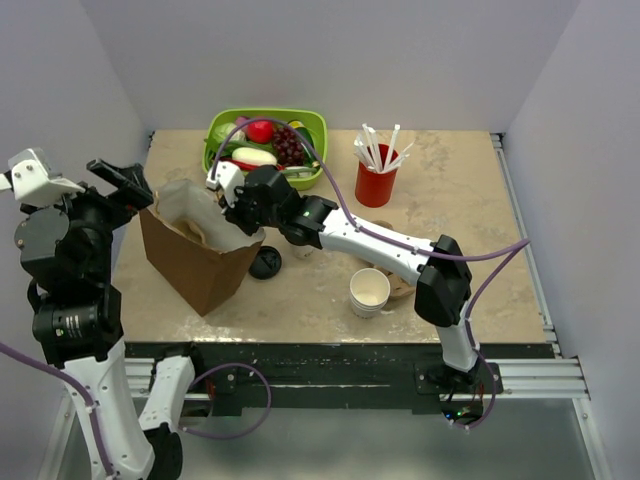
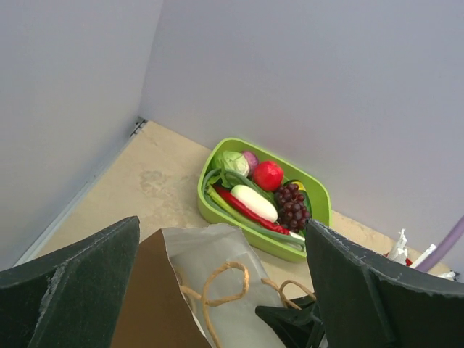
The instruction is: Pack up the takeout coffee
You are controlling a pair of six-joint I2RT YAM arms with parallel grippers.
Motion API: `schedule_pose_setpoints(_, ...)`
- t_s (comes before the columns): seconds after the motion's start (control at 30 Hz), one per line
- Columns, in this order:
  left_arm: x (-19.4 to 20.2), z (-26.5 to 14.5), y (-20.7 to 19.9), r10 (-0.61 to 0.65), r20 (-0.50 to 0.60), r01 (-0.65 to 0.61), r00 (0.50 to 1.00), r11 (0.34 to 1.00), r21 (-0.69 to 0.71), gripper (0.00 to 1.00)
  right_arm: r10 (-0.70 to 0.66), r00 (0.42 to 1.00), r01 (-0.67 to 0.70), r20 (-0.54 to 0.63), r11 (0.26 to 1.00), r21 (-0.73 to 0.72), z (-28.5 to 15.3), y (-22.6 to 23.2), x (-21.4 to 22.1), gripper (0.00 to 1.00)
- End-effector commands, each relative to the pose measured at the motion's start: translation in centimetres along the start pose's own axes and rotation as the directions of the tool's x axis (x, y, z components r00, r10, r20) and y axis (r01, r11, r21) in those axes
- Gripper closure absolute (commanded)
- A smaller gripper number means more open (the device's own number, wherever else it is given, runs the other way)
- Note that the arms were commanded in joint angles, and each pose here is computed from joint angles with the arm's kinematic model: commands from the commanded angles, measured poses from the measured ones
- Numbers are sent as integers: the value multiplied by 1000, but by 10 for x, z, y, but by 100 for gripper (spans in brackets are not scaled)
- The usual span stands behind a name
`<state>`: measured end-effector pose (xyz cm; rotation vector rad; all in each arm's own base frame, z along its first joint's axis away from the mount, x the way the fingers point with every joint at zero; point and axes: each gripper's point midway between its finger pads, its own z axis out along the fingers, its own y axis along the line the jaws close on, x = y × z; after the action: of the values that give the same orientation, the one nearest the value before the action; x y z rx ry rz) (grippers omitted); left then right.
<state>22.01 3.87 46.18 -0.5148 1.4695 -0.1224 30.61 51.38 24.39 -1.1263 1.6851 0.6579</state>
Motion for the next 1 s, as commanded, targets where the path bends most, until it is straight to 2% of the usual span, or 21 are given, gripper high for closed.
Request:
schedule_pose_setpoints(0.0, 15, 15, 5, 71, -83, -72, 994, 997, -7, 0, -56, 994, 56, 92, 998, -8, -24, -1, -39, 100)
schedule_pose_setpoints(0.07, 22, 19, -3, 108, -108, -103, 988, 993, 52, 0, -71, 994, 74, 78, 997, -37, -24, 3, -36, 100)
schedule_pose_setpoints(0.2, 26, 29, 0, 151, -128, -145, 980, 988, 54, 0, -128, 991, 133, 50, 984, -117, -27, 15, -28, 100)
schedule_pose_setpoints(0.3, 32, 39, -12, 203, -164, -182, 965, 974, 137, 0, -168, 985, 173, 46, 972, -160, -28, 21, -23, 100)
schedule_pose_setpoints(0.37, 39, 45, -26, 250, -181, -204, 951, 949, 239, 0, -183, 982, 189, 48, 967, -174, -28, 23, -23, 100)
schedule_pose_setpoints(0.5, 42, 52, -25, 260, -181, -212, 949, 946, 247, 0, -207, 977, 214, 57, 952, -217, -28, 31, -20, 99)
schedule_pose_setpoints(0.6, 45, 57, -13, 271, -196, -235, 942, 954, 188, 0, -209, 977, 215, 52, 946, -244, -25, 34, -17, 97)
schedule_pose_setpoints(0.63, 45, 62, 4, 266, -210, -250, 941, 963, 100, 0, -215, 975, 220, 48, 941, -256, -24, 37, -15, 96)
schedule_pose_setpoints(0.7, 44, 68, 20, 285, -218, -288, 933, 957, 20, 0, -236, 971, 238, 39, 936, -261, -22, 35, -12, 96)
schedule_pose_setpoints(0.73, 35, 75, 39, 307, -198, -330, 931, 940, -90, 0, -257, 966, 258, 41, 926, -275, -22, 38, -10, 96)
schedule_pose_setpoints(0.8, 24, 79, 46, 332, -189, -360, 924, 923, -137, 0, -322, 945, 325, 61, 898, -298, -21, 40, -6, 94)
schedule_pose_setpoints(0.87, 29, 87, 37, 385, -216, -404, 897, 913, -54, 0, -379, 922, 385, 82, 872, -304, -20, 41, -3, 94)
schedule_pose_setpoints(0.93, 24, 87, 9, 433, -160, -423, 887, 901, 95, 0, -400, 911, 411, 99, 860, -303, -18, 41, -4, 92)
schedule_pose_setpoints(0.97, 20, 87, 3, 440, -130, -427, 888, 897, 116, 0, -425, 897, 442, 125, 846, -299, -17, 41, -7, 92)
